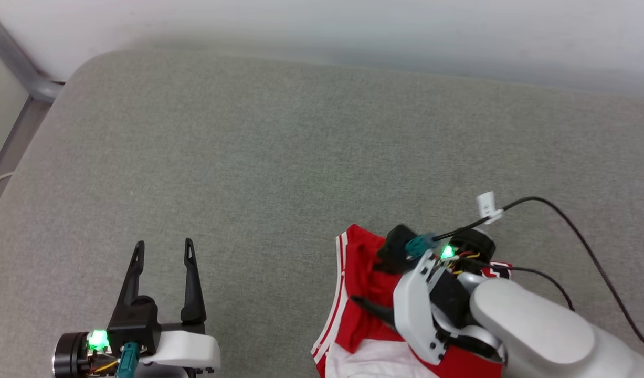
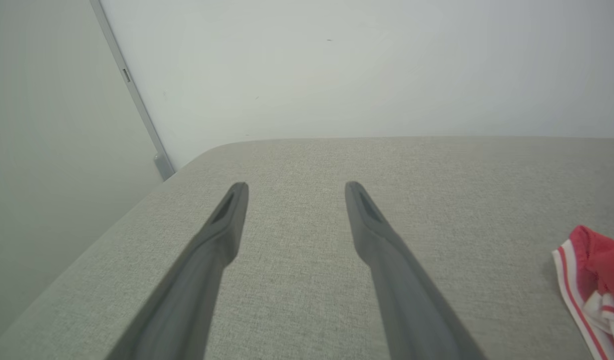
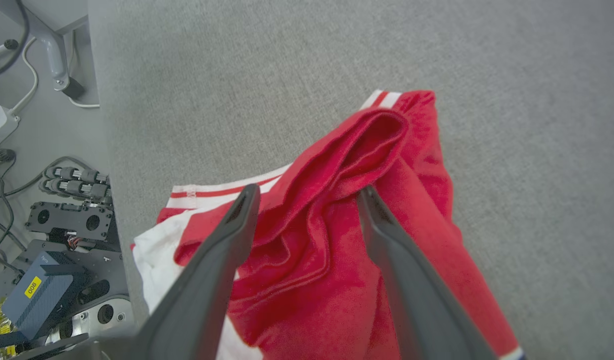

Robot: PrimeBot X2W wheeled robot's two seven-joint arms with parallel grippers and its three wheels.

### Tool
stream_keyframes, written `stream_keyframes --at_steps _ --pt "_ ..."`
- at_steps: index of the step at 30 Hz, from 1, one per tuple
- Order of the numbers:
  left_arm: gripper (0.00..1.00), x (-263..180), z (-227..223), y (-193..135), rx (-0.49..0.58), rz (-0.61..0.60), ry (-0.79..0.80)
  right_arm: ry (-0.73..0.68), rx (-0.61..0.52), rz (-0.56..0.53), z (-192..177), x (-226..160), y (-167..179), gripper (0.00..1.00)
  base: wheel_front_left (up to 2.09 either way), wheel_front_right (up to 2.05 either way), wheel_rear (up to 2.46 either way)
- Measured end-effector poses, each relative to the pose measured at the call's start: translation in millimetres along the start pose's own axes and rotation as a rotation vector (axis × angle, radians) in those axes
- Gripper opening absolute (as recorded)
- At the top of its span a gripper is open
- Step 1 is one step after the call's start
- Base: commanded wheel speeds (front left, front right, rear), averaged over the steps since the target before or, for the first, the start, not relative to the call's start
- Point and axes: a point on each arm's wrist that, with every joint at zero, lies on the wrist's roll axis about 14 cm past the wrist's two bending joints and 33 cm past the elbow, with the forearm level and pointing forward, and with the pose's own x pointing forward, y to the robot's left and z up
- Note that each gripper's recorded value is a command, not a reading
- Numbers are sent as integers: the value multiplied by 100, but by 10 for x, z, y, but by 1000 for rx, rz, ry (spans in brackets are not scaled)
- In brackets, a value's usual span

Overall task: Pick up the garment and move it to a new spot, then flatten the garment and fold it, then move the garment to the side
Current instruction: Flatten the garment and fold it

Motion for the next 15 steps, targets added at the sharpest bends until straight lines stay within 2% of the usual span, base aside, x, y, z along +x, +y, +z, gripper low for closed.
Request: stream_keyframes --at_steps 6,9,15 --pt "100 -47 52 -63 -4 -28 -17 -230 18 -113 395 -412 -268 100 0 0 0" --pt "100 -74 65 -115 -7 -49 -21 -355 30 -253 513 -775 -570 100 0 0 0" --pt "100 -96 121 -218 -13 -85 -40 -553 17 -504 590 -1373 -965 100 0 0 0"
